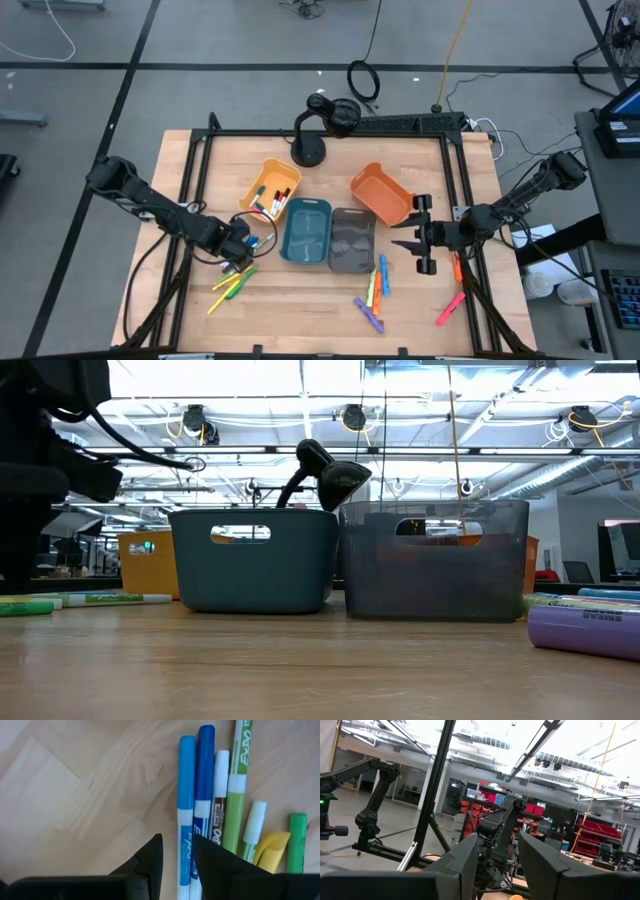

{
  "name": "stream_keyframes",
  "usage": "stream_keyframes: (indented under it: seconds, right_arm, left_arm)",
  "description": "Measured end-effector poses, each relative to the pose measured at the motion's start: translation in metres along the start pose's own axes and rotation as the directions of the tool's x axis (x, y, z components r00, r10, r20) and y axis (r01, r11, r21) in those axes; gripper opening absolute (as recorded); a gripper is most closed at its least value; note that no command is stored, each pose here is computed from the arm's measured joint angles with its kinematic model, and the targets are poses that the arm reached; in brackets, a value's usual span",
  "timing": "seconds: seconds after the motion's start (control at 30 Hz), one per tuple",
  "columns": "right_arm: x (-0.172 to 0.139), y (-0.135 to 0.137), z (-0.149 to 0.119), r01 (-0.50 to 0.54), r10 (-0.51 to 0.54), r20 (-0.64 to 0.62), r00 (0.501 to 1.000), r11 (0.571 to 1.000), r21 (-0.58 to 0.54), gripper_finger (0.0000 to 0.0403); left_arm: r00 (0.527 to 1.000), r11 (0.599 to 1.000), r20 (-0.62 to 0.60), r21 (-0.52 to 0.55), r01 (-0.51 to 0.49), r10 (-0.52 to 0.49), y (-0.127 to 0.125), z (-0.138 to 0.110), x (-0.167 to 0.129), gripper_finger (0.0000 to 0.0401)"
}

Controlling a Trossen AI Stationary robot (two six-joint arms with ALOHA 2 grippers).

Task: Pick & Place Markers
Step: Put the light blue marker into the black bin

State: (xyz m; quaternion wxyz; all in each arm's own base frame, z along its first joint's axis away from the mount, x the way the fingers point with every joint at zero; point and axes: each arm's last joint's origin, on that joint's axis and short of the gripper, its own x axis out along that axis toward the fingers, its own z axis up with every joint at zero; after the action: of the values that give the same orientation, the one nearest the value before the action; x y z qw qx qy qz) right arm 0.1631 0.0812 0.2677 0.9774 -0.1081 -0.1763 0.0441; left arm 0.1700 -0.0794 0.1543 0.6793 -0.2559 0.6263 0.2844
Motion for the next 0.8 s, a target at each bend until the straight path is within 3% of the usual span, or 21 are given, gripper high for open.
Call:
stream_keyframes:
  seconds: [0.67,0.8]
  right_arm:
    - [0.000,0.000,0.000,0.000,0.000,-0.001,1.000,1.000,-0.008,0.0130]
    - [0.000,0.000,0.000,0.000,0.000,-0.001,1.000,1.000,-0.008,0.0130]
  left_arm:
    - [0.993,0.993,-0.039,-0.017,-0.113,0.112,-0.007,0.001,0.021,0.0113]
    - [0.992,0.995,-0.071,-0.008,-0.104,0.103,-0.007,0.000,0.021,0.0083]
